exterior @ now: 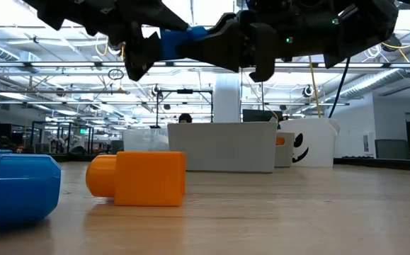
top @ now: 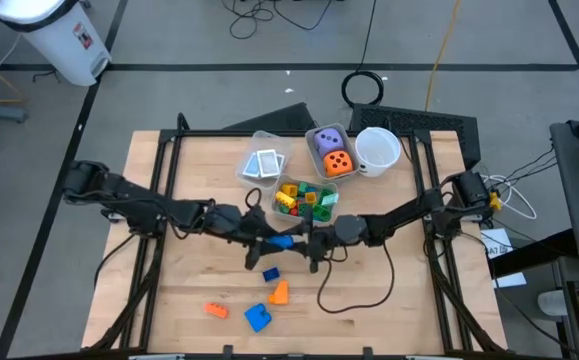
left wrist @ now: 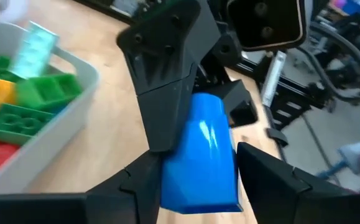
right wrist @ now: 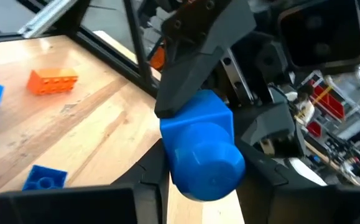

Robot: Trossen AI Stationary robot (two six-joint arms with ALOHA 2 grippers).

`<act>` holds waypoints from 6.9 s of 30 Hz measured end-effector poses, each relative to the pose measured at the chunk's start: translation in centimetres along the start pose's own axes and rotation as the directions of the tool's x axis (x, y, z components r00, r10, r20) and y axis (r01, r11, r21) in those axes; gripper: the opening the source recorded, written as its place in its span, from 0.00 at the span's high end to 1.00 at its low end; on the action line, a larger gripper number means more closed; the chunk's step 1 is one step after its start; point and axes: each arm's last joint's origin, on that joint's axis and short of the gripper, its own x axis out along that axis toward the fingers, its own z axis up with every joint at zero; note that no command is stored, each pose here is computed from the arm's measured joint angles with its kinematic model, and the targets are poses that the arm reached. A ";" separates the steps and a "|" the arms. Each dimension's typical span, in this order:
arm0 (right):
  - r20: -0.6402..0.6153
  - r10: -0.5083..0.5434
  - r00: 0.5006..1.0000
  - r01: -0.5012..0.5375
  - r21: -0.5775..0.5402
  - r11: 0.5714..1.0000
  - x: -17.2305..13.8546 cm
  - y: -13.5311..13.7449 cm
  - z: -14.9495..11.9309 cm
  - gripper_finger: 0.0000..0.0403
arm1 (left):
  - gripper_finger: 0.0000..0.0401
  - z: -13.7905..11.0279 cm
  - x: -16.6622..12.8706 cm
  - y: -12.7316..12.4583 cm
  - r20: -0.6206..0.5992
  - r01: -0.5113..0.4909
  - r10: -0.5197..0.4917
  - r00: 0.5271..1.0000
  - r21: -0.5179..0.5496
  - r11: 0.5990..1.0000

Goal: Pick & Place Toys
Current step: Put the blue game piece into the bottom gray bin, then put the green game piece into the bottom gray bin

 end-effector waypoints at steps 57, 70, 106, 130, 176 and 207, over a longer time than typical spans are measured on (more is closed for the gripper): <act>-0.468 -0.093 0.879 0.342 0.483 0.806 -5.7 -6.2 -4.7 0.69 | 0.43 -0.6 -2.0 -1.4 0.120 -0.367 0.364 0.924 0.009 0.930; -0.413 -0.128 0.902 0.348 0.521 0.780 -5.6 -6.5 -4.0 0.30 | 0.43 -0.6 -1.8 -0.5 0.094 -0.404 0.404 0.910 -0.018 0.915; -0.289 -0.080 0.954 0.216 0.475 0.853 -5.9 -6.1 -1.9 0.26 | 0.33 -5.0 1.4 3.6 -0.307 -0.251 0.394 0.866 0.415 0.875; -0.258 -0.034 0.966 0.163 0.497 0.853 -6.3 -6.2 -1.5 0.27 | 0.32 -7.7 3.9 7.9 -0.491 -0.049 0.350 0.798 0.525 0.850; -0.112 0.043 0.993 0.024 0.535 0.845 -2.7 -2.5 -0.9 0.27 | 0.62 -3.3 3.6 0.9 0.054 -0.234 0.239 0.970 0.495 0.837; -0.122 0.060 0.991 0.013 0.528 0.849 -2.3 -2.9 -0.3 0.74 | 0.35 -3.1 3.4 0.8 0.061 -0.247 0.243 0.968 0.400 0.882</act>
